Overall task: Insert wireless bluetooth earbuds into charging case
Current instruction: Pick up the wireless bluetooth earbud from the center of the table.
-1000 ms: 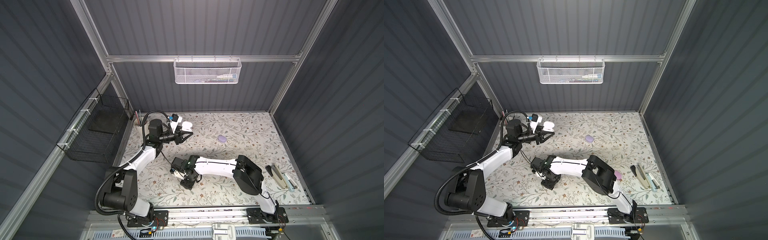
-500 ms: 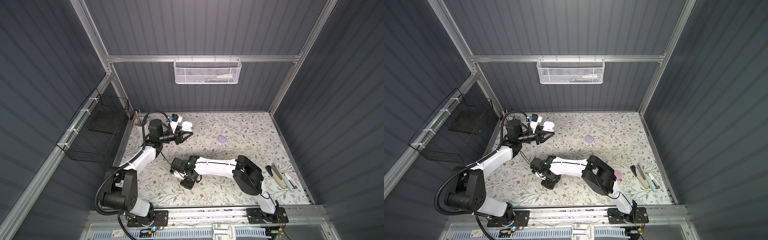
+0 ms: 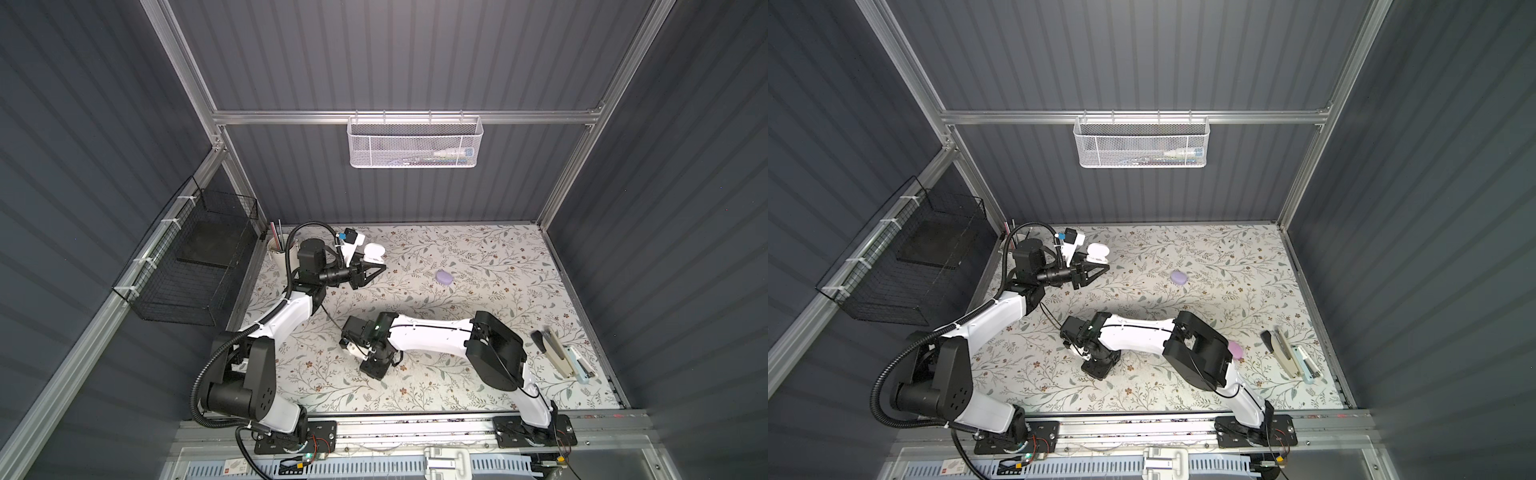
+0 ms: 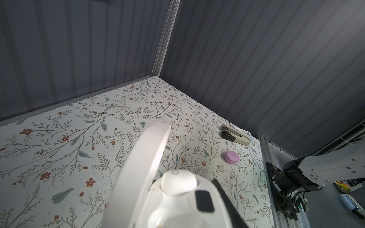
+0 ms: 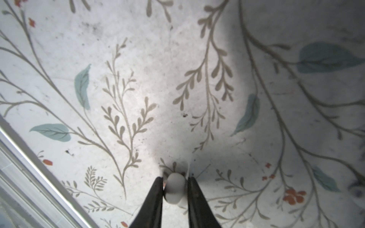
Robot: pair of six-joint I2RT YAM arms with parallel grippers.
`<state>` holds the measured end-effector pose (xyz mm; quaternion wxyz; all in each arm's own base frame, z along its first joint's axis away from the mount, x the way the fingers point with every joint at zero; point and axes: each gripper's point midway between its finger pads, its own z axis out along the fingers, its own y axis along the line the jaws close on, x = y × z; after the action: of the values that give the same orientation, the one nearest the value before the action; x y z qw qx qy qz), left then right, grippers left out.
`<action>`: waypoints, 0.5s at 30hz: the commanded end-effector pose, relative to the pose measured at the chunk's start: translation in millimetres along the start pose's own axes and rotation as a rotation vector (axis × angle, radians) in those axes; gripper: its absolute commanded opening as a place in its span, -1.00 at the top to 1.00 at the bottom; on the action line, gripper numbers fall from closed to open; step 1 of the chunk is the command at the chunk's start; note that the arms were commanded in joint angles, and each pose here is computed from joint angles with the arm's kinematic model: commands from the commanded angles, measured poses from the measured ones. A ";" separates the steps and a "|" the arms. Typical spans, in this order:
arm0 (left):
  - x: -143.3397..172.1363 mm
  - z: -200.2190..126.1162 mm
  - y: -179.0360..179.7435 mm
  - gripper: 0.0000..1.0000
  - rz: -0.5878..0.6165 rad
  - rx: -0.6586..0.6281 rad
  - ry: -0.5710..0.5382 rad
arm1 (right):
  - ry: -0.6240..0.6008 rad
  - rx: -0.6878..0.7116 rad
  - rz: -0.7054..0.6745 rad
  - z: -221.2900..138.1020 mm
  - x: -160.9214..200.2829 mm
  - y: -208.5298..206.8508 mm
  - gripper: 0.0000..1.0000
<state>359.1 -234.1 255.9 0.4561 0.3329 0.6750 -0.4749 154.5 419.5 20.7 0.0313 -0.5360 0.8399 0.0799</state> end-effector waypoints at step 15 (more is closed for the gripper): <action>-17.9 -1.9 -7.6 0.47 0.027 0.032 -0.034 | -0.174 0.032 0.312 -115.6 34.5 -37.3 0.55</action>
<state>359.2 -234.3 257.5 0.4558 0.3304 0.6743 -0.4778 177.6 377.8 117.3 0.1059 -0.4317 0.8865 0.1283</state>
